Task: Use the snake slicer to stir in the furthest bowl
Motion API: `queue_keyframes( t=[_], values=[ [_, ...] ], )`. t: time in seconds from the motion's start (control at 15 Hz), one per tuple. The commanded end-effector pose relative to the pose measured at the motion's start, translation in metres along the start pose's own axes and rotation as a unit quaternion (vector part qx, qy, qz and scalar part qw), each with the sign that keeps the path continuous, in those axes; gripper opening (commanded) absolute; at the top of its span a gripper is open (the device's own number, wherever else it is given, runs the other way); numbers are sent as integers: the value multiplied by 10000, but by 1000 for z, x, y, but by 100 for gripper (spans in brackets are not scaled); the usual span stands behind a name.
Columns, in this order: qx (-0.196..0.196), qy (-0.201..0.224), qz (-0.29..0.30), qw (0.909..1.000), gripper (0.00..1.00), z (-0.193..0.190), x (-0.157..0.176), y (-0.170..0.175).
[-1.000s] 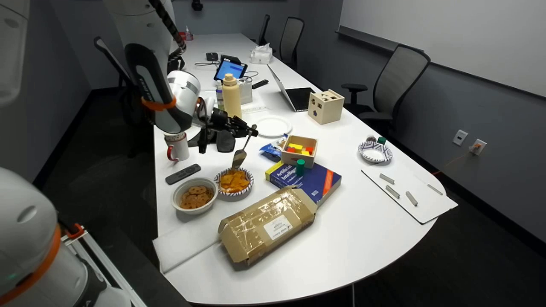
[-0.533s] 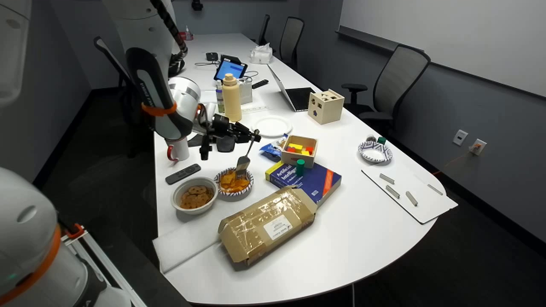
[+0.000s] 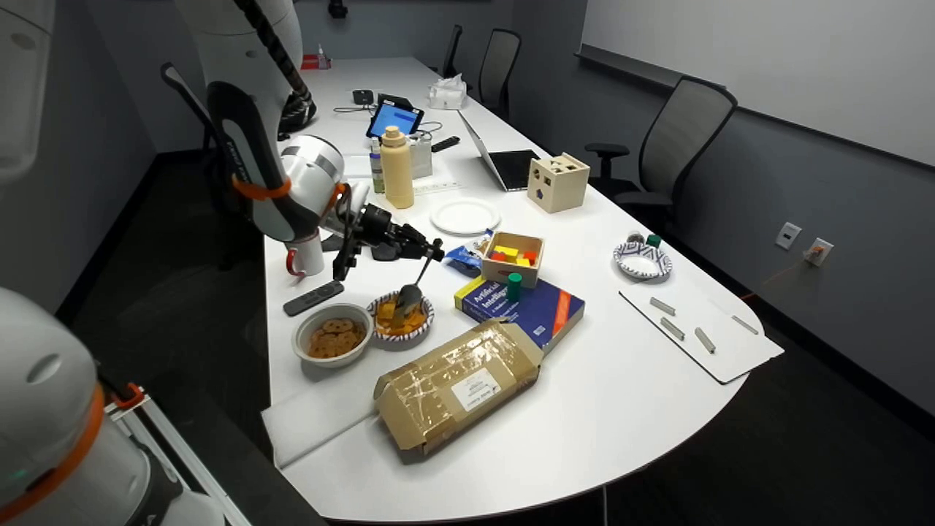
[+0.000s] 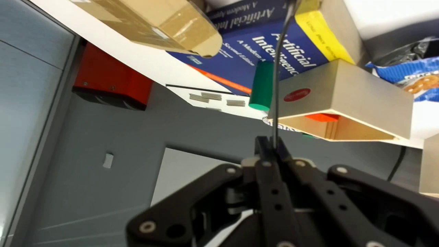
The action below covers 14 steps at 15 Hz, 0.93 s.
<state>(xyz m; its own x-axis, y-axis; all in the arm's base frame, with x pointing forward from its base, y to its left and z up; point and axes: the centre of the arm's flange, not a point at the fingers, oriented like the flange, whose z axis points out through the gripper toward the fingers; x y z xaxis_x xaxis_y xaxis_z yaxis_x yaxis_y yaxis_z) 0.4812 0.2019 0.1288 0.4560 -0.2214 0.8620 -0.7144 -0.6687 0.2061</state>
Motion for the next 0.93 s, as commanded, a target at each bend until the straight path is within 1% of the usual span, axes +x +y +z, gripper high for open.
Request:
queue_keyframes(
  t=[0.0,0.13,0.27,0.47,0.6,0.73,0.87],
  values=[
    [-569,-583,-12,9967,1,-7,23,-2],
    [-757,-944,81,9926,1,-10,36,-7],
    [-929,-1178,212,9884,1,-11,52,-11],
    [-1092,-1304,467,9843,1,-13,83,-14],
    [-1122,-1304,593,9833,1,-15,100,-13],
    [-1180,-1426,509,9814,1,-17,105,-12],
    [-1239,-1596,339,9788,1,-20,94,-11]
  ],
)
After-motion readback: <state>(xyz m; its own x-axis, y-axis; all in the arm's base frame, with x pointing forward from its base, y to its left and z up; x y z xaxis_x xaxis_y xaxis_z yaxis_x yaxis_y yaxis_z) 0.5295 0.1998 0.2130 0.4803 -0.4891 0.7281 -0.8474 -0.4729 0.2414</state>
